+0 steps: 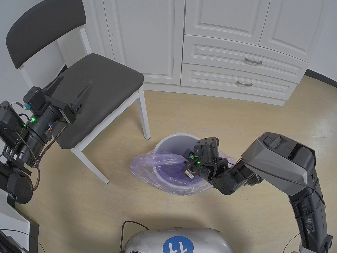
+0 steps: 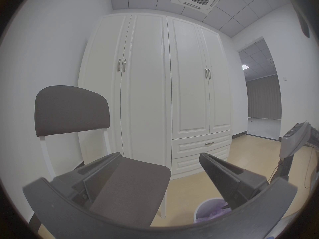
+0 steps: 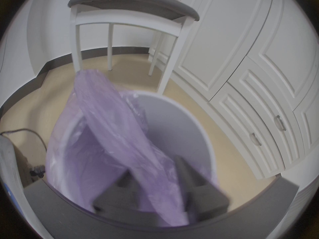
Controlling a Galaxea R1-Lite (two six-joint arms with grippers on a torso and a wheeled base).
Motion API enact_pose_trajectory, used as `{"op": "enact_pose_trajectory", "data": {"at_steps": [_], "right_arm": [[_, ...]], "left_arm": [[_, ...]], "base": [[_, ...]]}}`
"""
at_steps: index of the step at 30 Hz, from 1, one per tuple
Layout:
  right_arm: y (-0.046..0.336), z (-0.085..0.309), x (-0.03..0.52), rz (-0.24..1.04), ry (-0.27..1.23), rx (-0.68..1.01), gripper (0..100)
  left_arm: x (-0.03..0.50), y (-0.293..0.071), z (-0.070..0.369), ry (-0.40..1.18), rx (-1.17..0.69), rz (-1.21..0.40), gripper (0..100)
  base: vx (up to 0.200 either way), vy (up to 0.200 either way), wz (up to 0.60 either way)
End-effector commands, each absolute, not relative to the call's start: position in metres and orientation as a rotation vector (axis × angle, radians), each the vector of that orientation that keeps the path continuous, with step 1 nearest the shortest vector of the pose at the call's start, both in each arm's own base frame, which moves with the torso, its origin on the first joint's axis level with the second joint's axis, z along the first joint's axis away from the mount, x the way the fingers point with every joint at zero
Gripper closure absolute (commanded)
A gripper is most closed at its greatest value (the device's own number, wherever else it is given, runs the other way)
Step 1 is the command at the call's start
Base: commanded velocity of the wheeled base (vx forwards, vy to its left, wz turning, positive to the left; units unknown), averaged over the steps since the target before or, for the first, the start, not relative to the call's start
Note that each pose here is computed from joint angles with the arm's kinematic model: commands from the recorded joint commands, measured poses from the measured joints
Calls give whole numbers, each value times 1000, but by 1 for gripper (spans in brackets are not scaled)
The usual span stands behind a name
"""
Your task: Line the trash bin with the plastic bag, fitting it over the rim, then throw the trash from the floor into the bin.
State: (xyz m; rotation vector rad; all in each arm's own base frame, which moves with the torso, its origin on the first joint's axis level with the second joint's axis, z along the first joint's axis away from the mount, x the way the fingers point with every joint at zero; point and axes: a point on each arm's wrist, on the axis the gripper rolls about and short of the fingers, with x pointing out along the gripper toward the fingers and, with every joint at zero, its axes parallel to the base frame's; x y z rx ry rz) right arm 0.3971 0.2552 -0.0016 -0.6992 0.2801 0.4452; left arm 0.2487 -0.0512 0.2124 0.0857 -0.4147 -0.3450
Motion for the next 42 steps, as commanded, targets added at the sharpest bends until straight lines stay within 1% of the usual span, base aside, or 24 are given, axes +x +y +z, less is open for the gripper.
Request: {"op": "enact_pose_trajectory", "data": {"at_steps": [1, 3, 4, 5, 7, 9, 10, 11, 12, 15, 18, 23, 27, 31, 35, 40, 41, 42], "right_arm": [[264, 7, 416, 359, 223, -648, 100], [271, 10, 428, 292, 190, -604, 100], [271, 10, 428, 292, 190, -604, 100], [280, 14, 443, 237, 148, -547, 100], [284, 15, 449, 216, 134, -522, 100], [292, 20, 463, 152, 85, -451, 100], [293, 20, 466, 142, 75, -438, 100], [297, 18, 472, 118, 50, -412, 100], [296, 0, 474, 107, 79, -421, 100], [296, -5, 474, 110, 81, -408, 100], [295, -2, 475, 94, 71, -369, 100], [295, 19, 475, 77, -8, -314, 100], [295, 25, 474, 68, -63, -282, 100], [294, 42, 474, 58, -128, -252, 100], [294, 55, 473, 61, -151, -243, 100], [288, 58, 476, 50, -157, -248, 100], [287, 58, 476, 48, -156, -251, 0], [287, 57, 476, 48, -155, -255, 0]], "left_arm": [[251, -52, 210, -405, 85, -348, 0], [253, -52, 208, -400, 85, -348, 0], [253, -52, 208, -400, 85, -348, 0], [255, -53, 205, -388, 87, -350, 0], [257, -54, 204, -384, 87, -350, 0], [259, -54, 202, -377, 87, -351, 0], [259, -54, 202, -377, 87, -351, 0], [259, -54, 202, -376, 87, -351, 0], [259, -54, 202, -376, 87, -352, 0], [260, -55, 201, -373, 86, -354, 0], [260, -55, 201, -372, 88, -352, 0], [260, -55, 200, -370, 88, -352, 0], [260, -55, 200, -369, 90, -353, 0], [259, -55, 200, -368, 90, -354, 0], [259, -56, 199, -366, 90, -355, 0], [259, -58, 199, -365, 90, -363, 0], [259, -58, 199, -365, 90, -364, 0], [259, -59, 199, -364, 89, -366, 0]], "base": [[0, 0, 0], [0, 0, 0], [0, 0, 0], [0, 0, 0], [0, 0, 0], [0, 0, 0], [0, 0, 0], [0, 0, 0], [0, 0, 0], [0, 0, 0], [0, 0, 0], [0, 0, 0], [0, 0, 0], [0, 0, 0], [0, 0, 0], [0, 0, 0], [0, 0, 0], [0, 0, 0]]}}
